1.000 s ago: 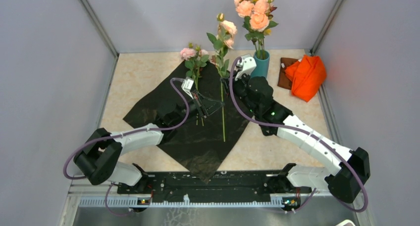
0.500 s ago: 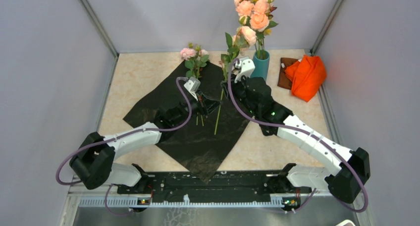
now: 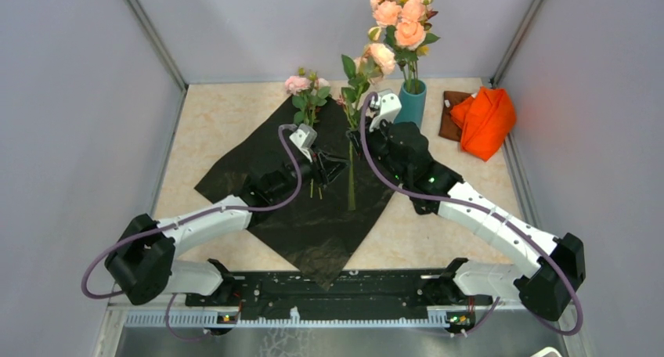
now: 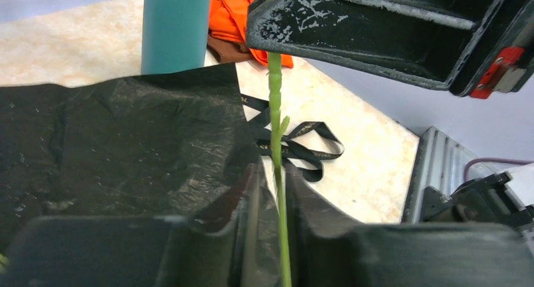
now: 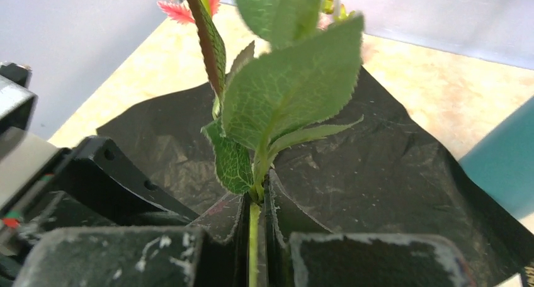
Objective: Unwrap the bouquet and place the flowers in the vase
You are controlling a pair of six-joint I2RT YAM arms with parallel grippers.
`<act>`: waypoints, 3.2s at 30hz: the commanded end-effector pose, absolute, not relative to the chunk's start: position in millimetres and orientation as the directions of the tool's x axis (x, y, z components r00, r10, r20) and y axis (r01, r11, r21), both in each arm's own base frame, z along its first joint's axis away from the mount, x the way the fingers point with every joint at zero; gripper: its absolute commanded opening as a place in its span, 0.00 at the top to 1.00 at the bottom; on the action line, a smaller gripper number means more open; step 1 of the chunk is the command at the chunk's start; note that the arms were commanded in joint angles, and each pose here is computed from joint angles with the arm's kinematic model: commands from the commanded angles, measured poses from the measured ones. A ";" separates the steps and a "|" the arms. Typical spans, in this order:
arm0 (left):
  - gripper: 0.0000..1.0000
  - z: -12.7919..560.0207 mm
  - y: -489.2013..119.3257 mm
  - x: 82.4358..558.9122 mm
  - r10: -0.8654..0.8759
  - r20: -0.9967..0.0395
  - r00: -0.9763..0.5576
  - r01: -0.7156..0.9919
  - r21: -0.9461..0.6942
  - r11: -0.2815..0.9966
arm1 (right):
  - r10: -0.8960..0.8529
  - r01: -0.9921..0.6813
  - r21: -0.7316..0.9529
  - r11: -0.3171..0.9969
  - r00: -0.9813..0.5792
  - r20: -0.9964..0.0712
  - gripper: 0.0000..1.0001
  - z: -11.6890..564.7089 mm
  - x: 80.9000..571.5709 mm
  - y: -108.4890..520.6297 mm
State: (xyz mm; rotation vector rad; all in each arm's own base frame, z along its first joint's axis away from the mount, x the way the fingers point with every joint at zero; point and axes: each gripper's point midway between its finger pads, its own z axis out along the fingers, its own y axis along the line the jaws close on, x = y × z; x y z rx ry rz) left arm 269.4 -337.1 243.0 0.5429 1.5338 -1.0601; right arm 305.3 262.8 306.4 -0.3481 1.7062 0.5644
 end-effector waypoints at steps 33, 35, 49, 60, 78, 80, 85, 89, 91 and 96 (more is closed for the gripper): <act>0.30 160.7 -246.1 227.3 -0.197 -0.926 -0.322 0.632 -0.366 0.683 | -0.051 -0.051 -0.089 0.995 0.507 -0.860 1.00 523.2 432.7 109.5; 0.30 161.2 -245.0 226.0 -0.200 -0.925 -0.323 0.631 -0.368 0.683 | -0.053 -0.040 -0.084 0.996 0.508 -0.860 1.00 526.3 446.6 102.7; 0.31 155.4 -235.9 233.8 -0.181 -0.933 -0.312 0.589 -0.339 0.734 | -0.041 -0.044 -0.064 0.997 0.395 -0.918 1.00 458.9 503.1 93.0; 0.35 145.5 -239.9 229.7 -0.175 -0.925 -0.336 0.602 -0.354 0.716 | -0.020 -0.044 -0.035 0.998 0.300 -0.954 0.71 395.7 500.3 86.9; 0.39 179.8 -218.2 299.2 -0.297 -0.908 -0.295 0.251 -0.373 0.893 | 0.053 -0.090 0.018 0.996 0.405 -0.913 0.39 439.5 406.0 71.3; 0.39 189.1 -217.5 314.1 -0.273 -0.922 -0.275 0.205 -0.333 0.920 | 0.059 -0.092 0.023 0.995 0.408 -0.911 0.39 439.7 398.0 69.6; 0.50 179.5 -230.3 339.7 -0.249 -0.901 -0.354 0.096 -0.300 0.949 | 0.113 -0.112 0.075 0.991 0.395 -0.911 0.39 433.3 378.1 66.7; 0.54 147.7 -243.9 350.5 -0.254 -0.865 -0.432 0.067 -0.312 0.948 | 0.176 -0.140 0.130 0.982 0.400 -0.899 0.40 418.9 350.5 66.1; 0.54 134.9 -249.4 356.9 -0.250 -0.848 -0.468 0.064 -0.314 0.947 | 0.185 -0.144 0.139 0.980 0.388 -0.903 0.41 409.1 340.2 64.7; 0.51 111.0 -248.5 373.2 -0.254 -0.813 -0.525 0.011 -0.304 0.952 | 0.209 -0.181 0.153 0.972 0.347 -0.914 0.41 394.8 320.1 68.8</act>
